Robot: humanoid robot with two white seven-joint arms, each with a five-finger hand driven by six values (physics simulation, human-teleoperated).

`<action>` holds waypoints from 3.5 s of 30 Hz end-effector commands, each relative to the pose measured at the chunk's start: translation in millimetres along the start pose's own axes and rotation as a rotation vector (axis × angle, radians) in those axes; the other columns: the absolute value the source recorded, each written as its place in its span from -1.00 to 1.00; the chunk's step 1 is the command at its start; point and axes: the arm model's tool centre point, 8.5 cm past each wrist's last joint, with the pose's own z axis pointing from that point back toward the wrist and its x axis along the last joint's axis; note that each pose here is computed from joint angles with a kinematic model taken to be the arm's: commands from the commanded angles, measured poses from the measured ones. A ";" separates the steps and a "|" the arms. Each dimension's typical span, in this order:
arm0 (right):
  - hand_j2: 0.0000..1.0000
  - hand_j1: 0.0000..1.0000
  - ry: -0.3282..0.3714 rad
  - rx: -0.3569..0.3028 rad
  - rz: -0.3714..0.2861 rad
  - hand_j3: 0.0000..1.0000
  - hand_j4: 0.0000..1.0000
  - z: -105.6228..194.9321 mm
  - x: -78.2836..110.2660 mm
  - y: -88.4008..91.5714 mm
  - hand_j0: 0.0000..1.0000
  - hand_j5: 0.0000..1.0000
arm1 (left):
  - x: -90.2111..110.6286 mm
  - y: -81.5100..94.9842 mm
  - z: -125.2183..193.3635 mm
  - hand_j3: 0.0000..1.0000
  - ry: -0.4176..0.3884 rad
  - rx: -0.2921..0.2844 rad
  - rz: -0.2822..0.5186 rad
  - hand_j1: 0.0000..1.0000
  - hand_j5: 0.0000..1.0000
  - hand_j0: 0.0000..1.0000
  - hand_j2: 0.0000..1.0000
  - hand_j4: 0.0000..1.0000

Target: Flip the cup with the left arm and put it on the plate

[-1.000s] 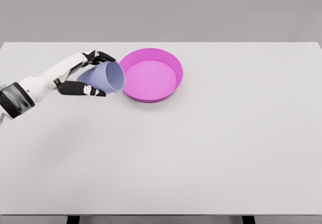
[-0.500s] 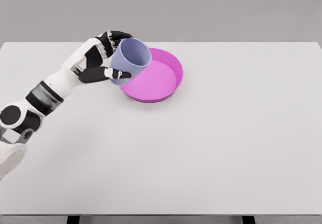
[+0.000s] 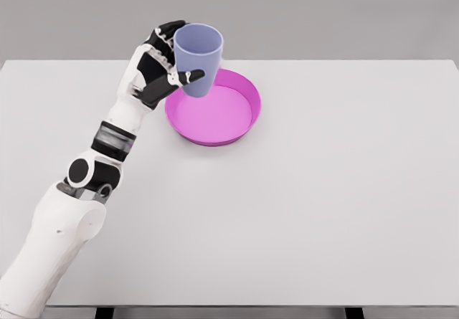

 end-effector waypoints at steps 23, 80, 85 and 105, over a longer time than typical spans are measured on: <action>1.00 1.00 0.000 0.000 0.000 1.00 1.00 0.0 -0.1 -0.1 1.00 1.00 | -80.1 -6.8 -0.4 0.04 0.038 0.147 0.075 0.04 0.04 0.04 0.04 0.04; 1.00 1.00 0.000 0.000 0.000 1.00 1.00 0.0 -0.1 -0.1 1.00 1.00 | -89.2 -5.4 -13.5 0.94 0.071 0.147 0.066 0.94 0.94 0.94 0.94 0.94; 1.00 1.00 0.000 0.000 0.000 1.00 1.00 0.0 -0.1 -0.1 1.00 1.00 | -87.5 -4.2 -13.5 0.94 0.068 0.145 0.063 0.94 0.94 0.94 0.94 0.94; 1.00 1.00 0.002 0.000 0.000 1.00 1.00 0.0 -1.0 0.0 1.00 1.00 | -38.4 11.2 -17.8 0.97 -0.022 0.077 -0.002 0.97 0.97 0.97 0.97 0.97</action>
